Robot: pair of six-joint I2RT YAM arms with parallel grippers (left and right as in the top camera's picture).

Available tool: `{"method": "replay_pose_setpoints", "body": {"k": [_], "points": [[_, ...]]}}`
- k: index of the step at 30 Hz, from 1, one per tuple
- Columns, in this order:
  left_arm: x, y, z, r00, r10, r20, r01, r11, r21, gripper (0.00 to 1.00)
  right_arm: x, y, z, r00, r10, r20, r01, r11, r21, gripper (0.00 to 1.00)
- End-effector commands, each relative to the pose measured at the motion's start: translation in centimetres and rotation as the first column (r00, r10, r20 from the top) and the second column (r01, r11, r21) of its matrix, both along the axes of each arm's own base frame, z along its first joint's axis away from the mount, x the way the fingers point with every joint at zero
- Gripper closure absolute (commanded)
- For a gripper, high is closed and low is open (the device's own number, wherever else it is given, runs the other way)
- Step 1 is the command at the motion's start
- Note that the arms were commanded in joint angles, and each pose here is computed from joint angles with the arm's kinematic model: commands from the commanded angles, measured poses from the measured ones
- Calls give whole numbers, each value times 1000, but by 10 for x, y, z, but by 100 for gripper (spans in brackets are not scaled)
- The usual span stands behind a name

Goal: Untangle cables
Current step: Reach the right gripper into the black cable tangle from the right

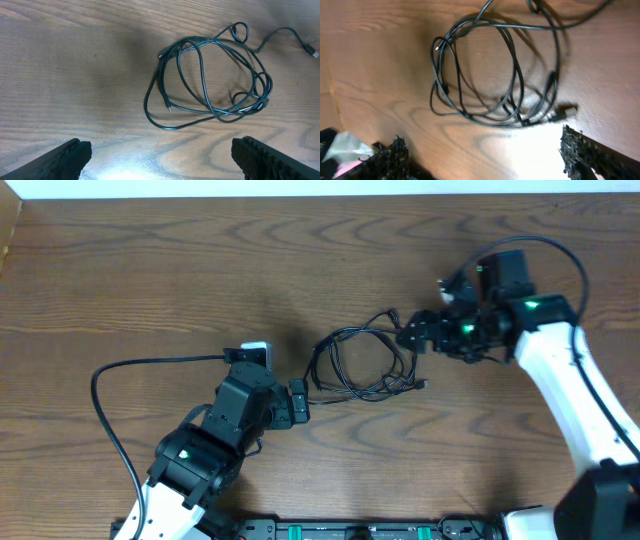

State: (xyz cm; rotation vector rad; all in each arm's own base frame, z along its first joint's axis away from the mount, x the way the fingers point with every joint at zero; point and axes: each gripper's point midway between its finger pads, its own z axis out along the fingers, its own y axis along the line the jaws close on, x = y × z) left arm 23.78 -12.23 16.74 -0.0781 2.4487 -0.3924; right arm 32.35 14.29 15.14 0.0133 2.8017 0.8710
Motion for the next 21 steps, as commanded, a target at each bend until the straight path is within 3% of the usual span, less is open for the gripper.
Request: {"method": "replay_pose_setpoints", "body": {"k": [1, 8, 10, 13, 14, 17, 21], "points": [[2, 0, 3, 1000, 4, 8, -4, 1000, -3, 2, 7, 20, -40, 998, 51, -39, -55, 994, -93, 8], [2, 0, 3, 1000, 4, 8, -4, 1000, -4, 2, 10, 14, -102, 989, 6, -150, -42, 972, -233, 14], [2, 0, 3, 1000, 4, 8, -4, 1000, -4, 2, 6, 20, -115, 980, 11, -197, -54, 976, -211, 30], [2, 0, 2, 1000, 4, 7, -4, 1000, -2, 2, -3, 36, -128, 963, 48, -265, -87, 987, -135, 75], [2, 0, 2, 1000, 4, 7, -4, 1000, -2, 2, -5, 42, -129, 959, 63, -278, -94, 990, -101, 82], [2, 0, 2, 1000, 4, 6, -4, 1000, -2, 2, -3, 58, -124, 958, 118, -260, -122, 992, 0, 99], [2, 0, 2, 1000, 4, 6, -4, 1000, -3, 2, 1, 68, -115, 961, 163, -222, -150, 986, 74, 99]]}}
